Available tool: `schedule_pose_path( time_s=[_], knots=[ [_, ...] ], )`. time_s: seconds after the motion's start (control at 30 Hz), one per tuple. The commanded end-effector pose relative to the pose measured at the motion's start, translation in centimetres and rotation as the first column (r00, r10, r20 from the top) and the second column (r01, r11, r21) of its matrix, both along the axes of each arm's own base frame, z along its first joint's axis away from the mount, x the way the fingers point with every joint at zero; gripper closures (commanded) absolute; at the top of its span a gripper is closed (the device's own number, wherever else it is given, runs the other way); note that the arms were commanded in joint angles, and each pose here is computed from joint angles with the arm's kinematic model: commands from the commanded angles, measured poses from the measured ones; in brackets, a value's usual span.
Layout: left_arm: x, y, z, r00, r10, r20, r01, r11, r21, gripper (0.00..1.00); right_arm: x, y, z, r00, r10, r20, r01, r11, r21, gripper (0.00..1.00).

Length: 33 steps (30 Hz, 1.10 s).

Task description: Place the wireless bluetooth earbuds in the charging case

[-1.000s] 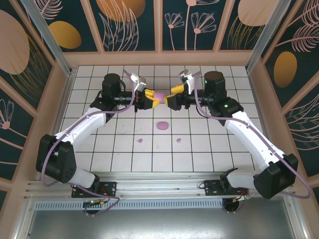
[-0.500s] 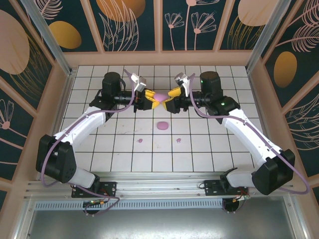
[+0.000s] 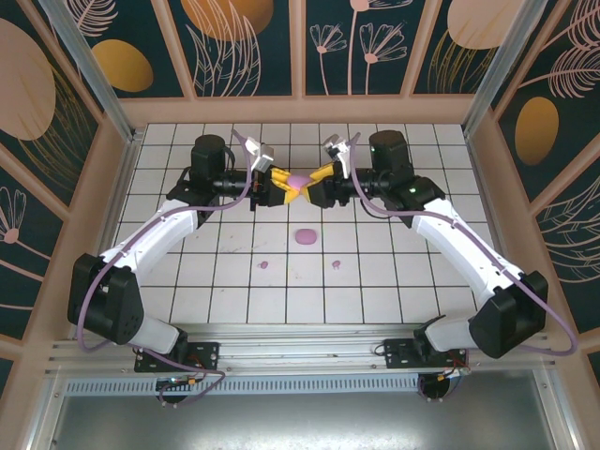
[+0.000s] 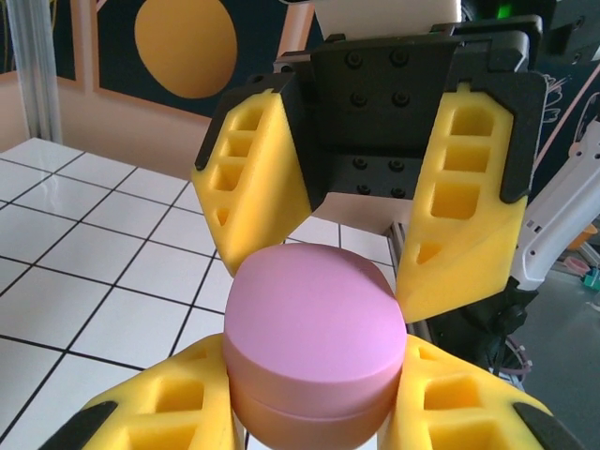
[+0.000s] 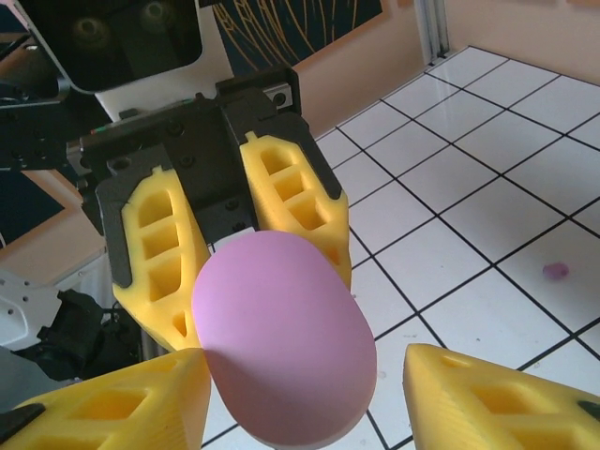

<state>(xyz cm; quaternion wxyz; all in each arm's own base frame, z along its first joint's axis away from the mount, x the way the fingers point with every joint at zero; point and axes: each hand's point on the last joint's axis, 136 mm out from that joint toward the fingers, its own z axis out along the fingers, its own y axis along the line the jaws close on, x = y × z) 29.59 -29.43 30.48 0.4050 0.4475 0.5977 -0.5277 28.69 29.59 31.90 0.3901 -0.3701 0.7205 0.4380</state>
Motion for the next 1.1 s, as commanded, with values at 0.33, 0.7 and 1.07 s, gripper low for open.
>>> schedule_pose_path(
  time_s=[0.33,0.7,1.07],
  knots=[
    [-1.9,0.0,1.8,0.997,-0.064,0.049,0.066,0.997,-0.027,0.9,2.9,-1.2,1.2,0.993,-0.111,-0.048,0.114,0.992,0.057,0.43],
    [-1.5,-0.2,1.8,0.997,-0.069,0.031,0.07,0.997,-0.034,0.92,-2.0,-0.3,2.1,0.989,0.145,-0.004,-0.143,0.979,0.146,0.31],
    [-1.4,-0.2,2.0,0.997,-0.074,0.019,0.075,0.996,-0.04,0.93,-2.3,0.4,1.1,0.984,0.177,0.005,-0.176,0.976,0.13,0.3]
  ],
)
